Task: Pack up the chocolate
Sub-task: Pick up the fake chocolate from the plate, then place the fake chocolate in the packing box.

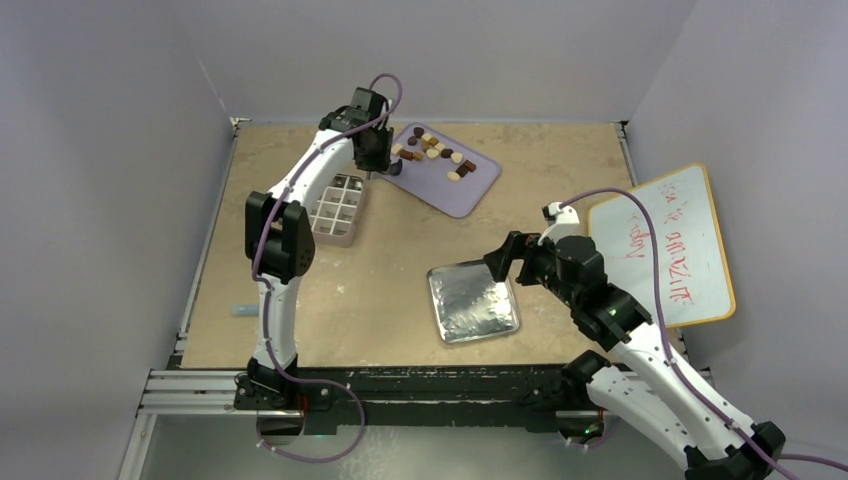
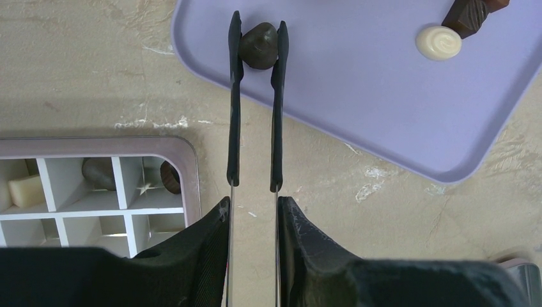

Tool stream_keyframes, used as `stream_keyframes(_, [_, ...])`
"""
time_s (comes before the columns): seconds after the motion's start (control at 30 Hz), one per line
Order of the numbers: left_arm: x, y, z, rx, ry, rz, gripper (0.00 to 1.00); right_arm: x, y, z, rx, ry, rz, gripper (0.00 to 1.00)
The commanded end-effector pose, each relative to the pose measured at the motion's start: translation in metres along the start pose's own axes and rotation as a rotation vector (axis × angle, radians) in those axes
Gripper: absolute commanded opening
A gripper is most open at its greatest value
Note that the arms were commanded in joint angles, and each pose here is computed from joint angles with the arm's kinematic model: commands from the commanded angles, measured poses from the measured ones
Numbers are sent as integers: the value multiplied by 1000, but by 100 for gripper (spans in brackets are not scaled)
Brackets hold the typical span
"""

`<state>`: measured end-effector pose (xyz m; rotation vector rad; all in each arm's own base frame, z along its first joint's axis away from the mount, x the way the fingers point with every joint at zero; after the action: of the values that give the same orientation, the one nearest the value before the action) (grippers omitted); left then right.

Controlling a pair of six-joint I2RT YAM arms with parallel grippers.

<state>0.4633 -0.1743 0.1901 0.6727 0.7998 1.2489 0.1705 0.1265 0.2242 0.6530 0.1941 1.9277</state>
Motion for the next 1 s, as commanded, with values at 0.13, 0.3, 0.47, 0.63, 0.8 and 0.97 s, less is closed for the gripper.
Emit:
stream_keyframes(0.13, [-19,32,13,-86,17,-57,19,2,7,15,-46,-12,-18,99])
stream_keyframes(0.3, [-21,46,15,-101,35,-57,17,2,10,16,-61,-13,-15,99])
stream_keyframes(0.47, [-22,67,16,-124,62,-62,17,2,10,14,-54,-24,-10,99])
stream_keyframes(0.63, [-21,92,16,-148,88,-56,17,5,9,13,-43,-29,6,99])
stream_keyframes(0.8, [-9,116,4,-156,125,23,17,5,7,12,-39,-30,12,99])
stream_keyframes(0.97, [4,131,-14,-141,147,99,17,7,4,10,-23,-33,27,99])
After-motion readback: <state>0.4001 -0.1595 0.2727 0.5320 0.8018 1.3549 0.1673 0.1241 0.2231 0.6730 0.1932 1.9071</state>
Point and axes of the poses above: each gripper's point midway between its finger pads, its own y axis back along the fingers, its own x axis along the line the jaws close on, z = x × y, the point moved 7 cm from there along y, back along the fingers, and after that the axes turned 4 degrees about y, right-handed, at the moved point
